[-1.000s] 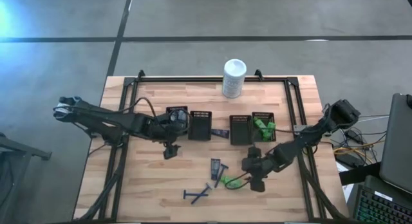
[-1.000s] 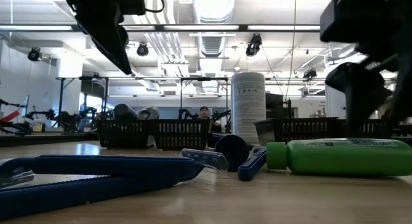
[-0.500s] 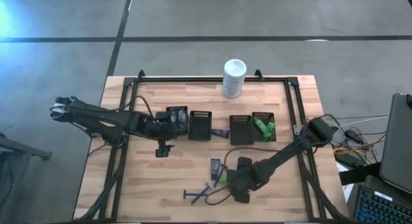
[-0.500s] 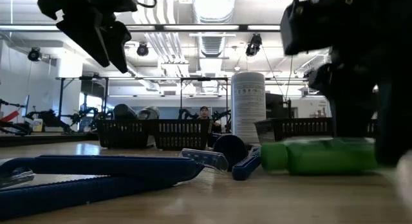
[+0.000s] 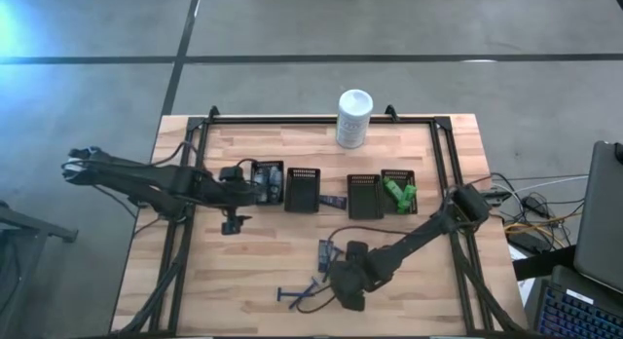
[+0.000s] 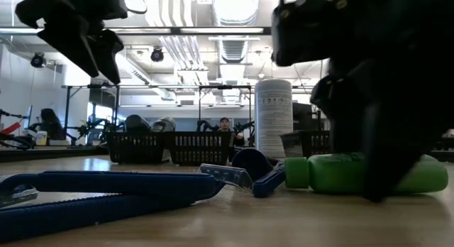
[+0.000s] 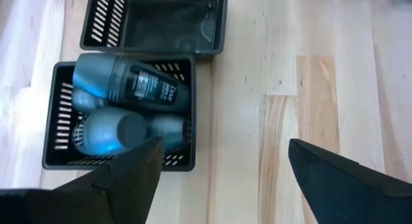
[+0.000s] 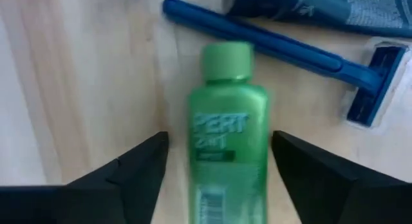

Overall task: Pick & Place Travel size toiletries
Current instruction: Put the green shampoo into the right black bin

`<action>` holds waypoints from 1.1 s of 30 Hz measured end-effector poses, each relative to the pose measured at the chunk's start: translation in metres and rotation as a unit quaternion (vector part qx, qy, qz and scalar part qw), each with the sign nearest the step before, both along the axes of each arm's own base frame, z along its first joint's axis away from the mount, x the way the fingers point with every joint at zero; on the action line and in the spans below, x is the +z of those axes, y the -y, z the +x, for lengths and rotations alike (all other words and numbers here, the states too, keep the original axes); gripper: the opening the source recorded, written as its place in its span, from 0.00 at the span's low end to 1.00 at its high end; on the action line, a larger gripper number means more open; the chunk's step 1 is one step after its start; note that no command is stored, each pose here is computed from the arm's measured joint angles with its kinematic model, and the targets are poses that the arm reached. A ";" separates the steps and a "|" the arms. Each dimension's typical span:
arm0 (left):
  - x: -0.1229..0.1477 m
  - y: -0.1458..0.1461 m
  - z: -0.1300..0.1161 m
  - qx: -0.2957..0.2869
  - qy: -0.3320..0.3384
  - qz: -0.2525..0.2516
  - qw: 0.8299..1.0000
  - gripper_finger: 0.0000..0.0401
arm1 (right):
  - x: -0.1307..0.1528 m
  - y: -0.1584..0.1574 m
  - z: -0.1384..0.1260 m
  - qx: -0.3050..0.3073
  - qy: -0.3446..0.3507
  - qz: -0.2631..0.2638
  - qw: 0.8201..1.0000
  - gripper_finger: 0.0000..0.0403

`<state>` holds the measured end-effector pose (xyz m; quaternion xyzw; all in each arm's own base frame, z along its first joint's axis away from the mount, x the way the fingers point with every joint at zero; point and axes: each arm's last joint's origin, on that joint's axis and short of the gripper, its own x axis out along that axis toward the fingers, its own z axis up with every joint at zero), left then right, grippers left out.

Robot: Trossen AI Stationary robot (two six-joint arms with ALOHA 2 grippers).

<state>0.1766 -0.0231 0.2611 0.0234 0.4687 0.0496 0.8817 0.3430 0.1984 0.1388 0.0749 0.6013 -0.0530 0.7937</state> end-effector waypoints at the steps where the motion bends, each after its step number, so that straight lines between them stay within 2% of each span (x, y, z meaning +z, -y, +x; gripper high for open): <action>1: -0.001 -0.001 -0.002 0.003 0.001 -0.001 1.000 0.84 | 0.000 0.002 0.001 -0.001 -0.006 0.009 1.000 0.63; 6: -0.004 -0.003 -0.008 0.013 0.005 -0.003 1.000 0.83 | 0.004 0.015 0.002 -0.017 -0.036 0.027 0.999 0.40; 10: -0.005 -0.004 -0.010 0.021 0.011 0.003 1.000 0.83 | 0.024 0.023 -0.009 -0.043 -0.057 0.023 0.997 0.22; 12: -0.007 -0.005 -0.009 0.025 0.019 0.008 0.999 0.83 | 0.045 0.030 -0.020 -0.073 -0.061 0.020 0.995 0.20; 15: -0.010 -0.007 -0.006 0.032 0.037 0.007 0.999 0.83 | 0.079 0.044 -0.042 -0.155 -0.053 -0.002 0.986 0.20; 17: -0.015 -0.009 -0.004 0.038 0.047 0.003 0.998 0.83 | 0.099 0.061 -0.061 -0.244 -0.045 -0.031 0.968 0.21; 18: -0.017 -0.010 -0.002 0.040 0.054 0.000 0.998 0.83 | 0.107 0.072 -0.073 -0.297 -0.042 -0.041 0.953 0.23; 20: -0.021 -0.012 0.000 0.045 0.066 -0.008 0.997 0.83 | 0.118 0.096 -0.095 -0.405 -0.033 -0.038 0.913 0.25; 23: -0.026 -0.014 0.003 0.049 0.089 -0.025 0.995 0.83 | 0.118 0.128 -0.123 -0.516 -0.003 -0.007 0.857 0.27; 26: -0.028 -0.014 0.005 0.052 0.100 -0.041 0.993 0.83 | 0.107 0.159 -0.143 -0.563 0.018 0.010 0.826 0.27; 29: -0.029 -0.012 0.004 0.046 0.096 -0.072 0.992 0.83 | 0.089 0.188 -0.157 -0.594 0.016 -0.001 0.804 0.27; 31: -0.030 -0.010 0.004 0.030 0.091 -0.101 0.990 0.83 | 0.078 0.204 -0.163 -0.609 0.017 -0.004 0.793 0.27; 33: -0.030 -0.007 0.004 0.008 0.085 -0.128 0.988 0.83 | 0.069 0.217 -0.164 -0.611 0.024 0.007 0.791 0.30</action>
